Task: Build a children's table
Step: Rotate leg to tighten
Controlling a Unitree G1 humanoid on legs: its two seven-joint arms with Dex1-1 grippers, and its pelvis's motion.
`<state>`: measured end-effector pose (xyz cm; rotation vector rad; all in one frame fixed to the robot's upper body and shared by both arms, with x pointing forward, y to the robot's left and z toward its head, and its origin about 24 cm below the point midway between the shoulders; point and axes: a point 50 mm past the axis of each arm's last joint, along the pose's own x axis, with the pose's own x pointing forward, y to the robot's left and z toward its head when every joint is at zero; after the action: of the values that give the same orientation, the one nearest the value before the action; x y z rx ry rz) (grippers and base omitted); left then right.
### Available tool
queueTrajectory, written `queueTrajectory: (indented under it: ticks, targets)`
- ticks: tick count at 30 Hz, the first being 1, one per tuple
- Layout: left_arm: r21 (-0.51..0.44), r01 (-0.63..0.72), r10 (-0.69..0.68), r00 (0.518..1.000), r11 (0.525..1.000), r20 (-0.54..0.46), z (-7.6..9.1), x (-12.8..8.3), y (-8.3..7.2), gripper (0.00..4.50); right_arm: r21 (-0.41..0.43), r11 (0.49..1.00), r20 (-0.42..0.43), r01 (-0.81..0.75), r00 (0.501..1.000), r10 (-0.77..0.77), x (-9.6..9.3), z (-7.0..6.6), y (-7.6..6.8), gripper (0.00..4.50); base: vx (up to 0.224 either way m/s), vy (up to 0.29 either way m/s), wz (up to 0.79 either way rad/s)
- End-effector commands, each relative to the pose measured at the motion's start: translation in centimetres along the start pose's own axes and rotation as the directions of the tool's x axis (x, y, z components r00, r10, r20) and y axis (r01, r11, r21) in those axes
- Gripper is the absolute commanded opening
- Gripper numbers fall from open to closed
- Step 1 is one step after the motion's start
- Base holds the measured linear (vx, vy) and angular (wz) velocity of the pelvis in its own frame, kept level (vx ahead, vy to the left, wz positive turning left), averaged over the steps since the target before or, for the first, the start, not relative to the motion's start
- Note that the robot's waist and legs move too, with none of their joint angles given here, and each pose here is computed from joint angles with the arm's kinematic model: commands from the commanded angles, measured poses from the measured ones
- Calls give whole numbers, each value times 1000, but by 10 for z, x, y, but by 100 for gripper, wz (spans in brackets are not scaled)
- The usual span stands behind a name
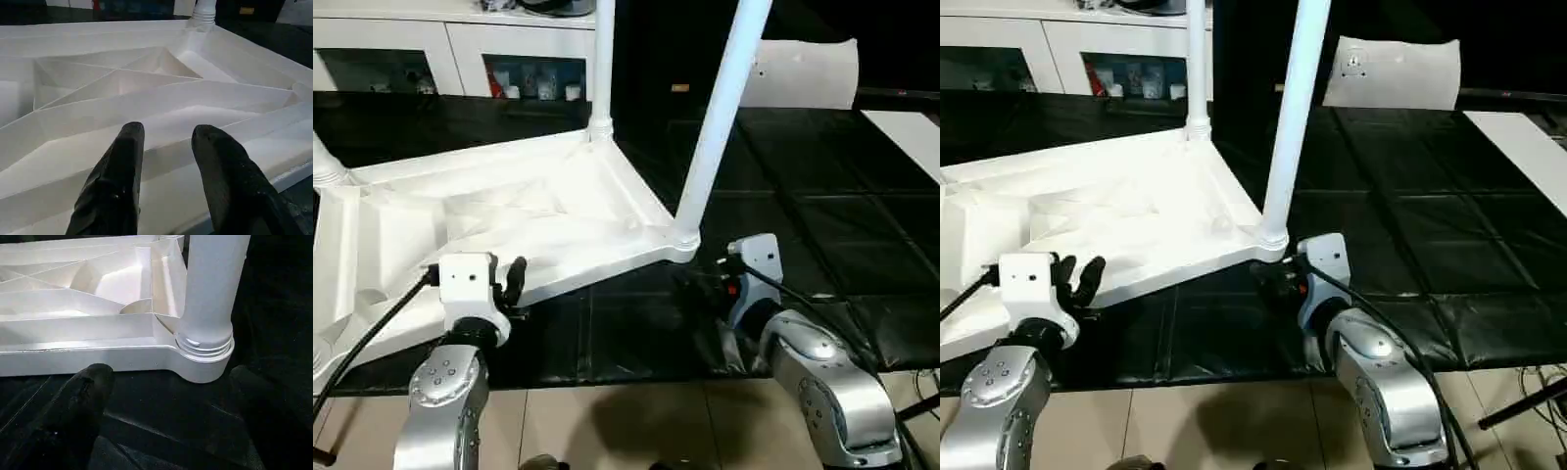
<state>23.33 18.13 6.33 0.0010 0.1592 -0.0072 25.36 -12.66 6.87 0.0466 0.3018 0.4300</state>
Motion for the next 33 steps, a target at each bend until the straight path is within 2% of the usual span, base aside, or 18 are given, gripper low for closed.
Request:
queueTrajectory:
  ticks: [1, 33]
  targets:
    - [7, 3, -3, 1000, 1000, 5, 2, -1, -2, 185, 3, 1000, -1, 13, 1000, -13, -1, 2, -4, 419, 0, 0, 0]
    - [7, 3, -3, 1000, 1000, 5, 2, -1, -2, 185, 3, 1000, -1, 13, 1000, -13, -1, 2, -4, 419, 0, 0, 0]
